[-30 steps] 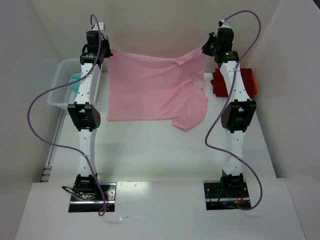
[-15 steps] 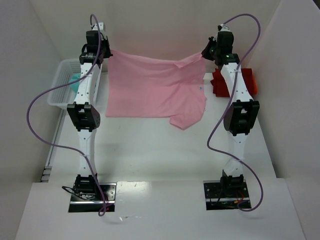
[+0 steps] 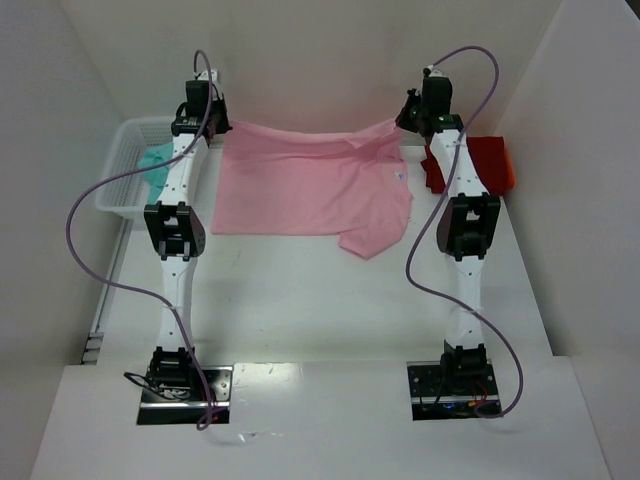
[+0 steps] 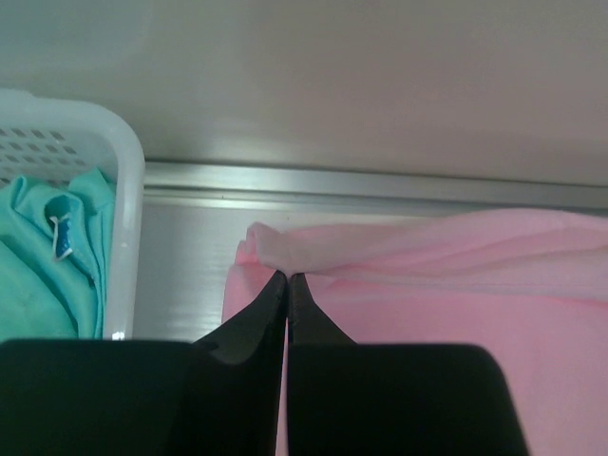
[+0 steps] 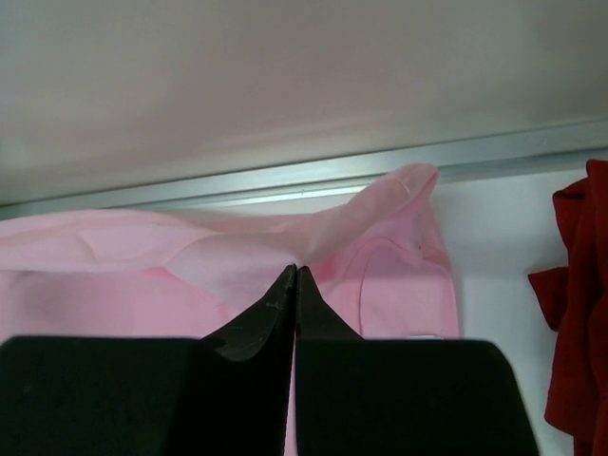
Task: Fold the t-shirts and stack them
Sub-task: Fold the flattened tshirt in 1/3 of the way
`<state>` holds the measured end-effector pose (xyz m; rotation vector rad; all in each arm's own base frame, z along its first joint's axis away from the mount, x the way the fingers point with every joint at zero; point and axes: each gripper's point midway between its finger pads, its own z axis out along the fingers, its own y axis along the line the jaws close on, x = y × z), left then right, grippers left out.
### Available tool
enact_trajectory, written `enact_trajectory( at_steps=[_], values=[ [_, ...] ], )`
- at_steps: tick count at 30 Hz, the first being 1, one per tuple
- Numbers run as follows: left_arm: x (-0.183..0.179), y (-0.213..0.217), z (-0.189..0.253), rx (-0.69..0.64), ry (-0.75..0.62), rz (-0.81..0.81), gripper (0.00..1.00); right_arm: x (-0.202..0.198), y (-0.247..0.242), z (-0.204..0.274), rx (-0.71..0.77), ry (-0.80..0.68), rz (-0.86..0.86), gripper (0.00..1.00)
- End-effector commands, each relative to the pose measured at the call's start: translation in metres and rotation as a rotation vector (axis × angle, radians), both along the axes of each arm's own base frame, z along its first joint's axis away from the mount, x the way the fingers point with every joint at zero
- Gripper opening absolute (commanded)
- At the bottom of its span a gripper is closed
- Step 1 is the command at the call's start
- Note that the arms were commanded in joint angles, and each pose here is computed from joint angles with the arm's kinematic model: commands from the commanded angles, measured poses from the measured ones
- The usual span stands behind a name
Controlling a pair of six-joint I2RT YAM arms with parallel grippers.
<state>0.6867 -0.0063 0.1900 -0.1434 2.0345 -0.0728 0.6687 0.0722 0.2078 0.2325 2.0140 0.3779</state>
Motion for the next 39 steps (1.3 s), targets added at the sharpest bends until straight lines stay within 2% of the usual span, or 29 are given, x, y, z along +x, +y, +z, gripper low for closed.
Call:
enact_trajectory(
  at_steps=[1,4,5,6,7,8,11,15,18,19,22,23,28,39],
  values=[
    [-0.005,0.000,-0.010,-0.016,0.039,-0.009,0.00,-0.007,0.001,0.012,0.013,-0.005,0.018,0.01],
    [-0.010,-0.001,-0.020,-0.021,0.072,-0.018,0.00,-0.024,0.008,0.015,0.048,0.007,0.048,0.01],
    [-0.010,-0.001,-0.020,-0.021,0.072,-0.018,0.00,-0.033,0.008,-0.004,0.057,0.053,0.041,0.01],
    [-0.011,-0.001,-0.022,-0.021,0.082,-0.018,0.00,-0.037,0.009,0.011,0.062,0.019,0.050,0.01],
    [-0.011,-0.001,-0.022,-0.021,0.083,-0.018,0.00,-0.041,0.009,-0.006,0.061,0.055,0.049,0.01],
    [-0.012,-0.003,-0.016,-0.025,0.073,-0.026,0.00,-0.046,0.008,-0.001,0.062,0.049,0.050,0.01],
    [-0.023,-0.003,-0.035,-0.034,0.144,-0.020,0.00,-0.063,0.006,-0.035,0.055,0.130,0.039,0.01],
    [-0.035,-0.004,-0.048,-0.035,0.199,-0.019,0.00,-0.074,0.004,-0.045,0.050,0.153,0.030,0.01],
    [-0.043,-0.004,-0.048,-0.035,0.210,-0.019,0.00,-0.079,0.004,-0.045,0.050,0.159,0.030,0.01],
    [-0.050,-0.004,-0.066,-0.036,0.246,-0.019,0.00,-0.079,0.004,-0.045,0.050,0.159,0.030,0.01],
    [-0.059,-0.004,-0.060,-0.043,0.218,-0.014,0.00,-0.084,0.004,-0.044,0.057,0.165,0.025,0.01],
    [-0.072,-0.004,-0.082,-0.043,0.269,-0.013,0.00,-0.087,0.004,-0.041,0.057,0.162,0.025,0.01],
    [-0.086,-0.004,-0.092,-0.051,0.299,-0.007,0.00,-0.095,0.004,-0.030,0.066,0.152,0.021,0.01],
    [-0.067,0.005,-0.099,-0.048,0.283,0.025,0.00,-0.134,0.015,-0.068,0.124,0.275,0.063,0.01]
  ],
)
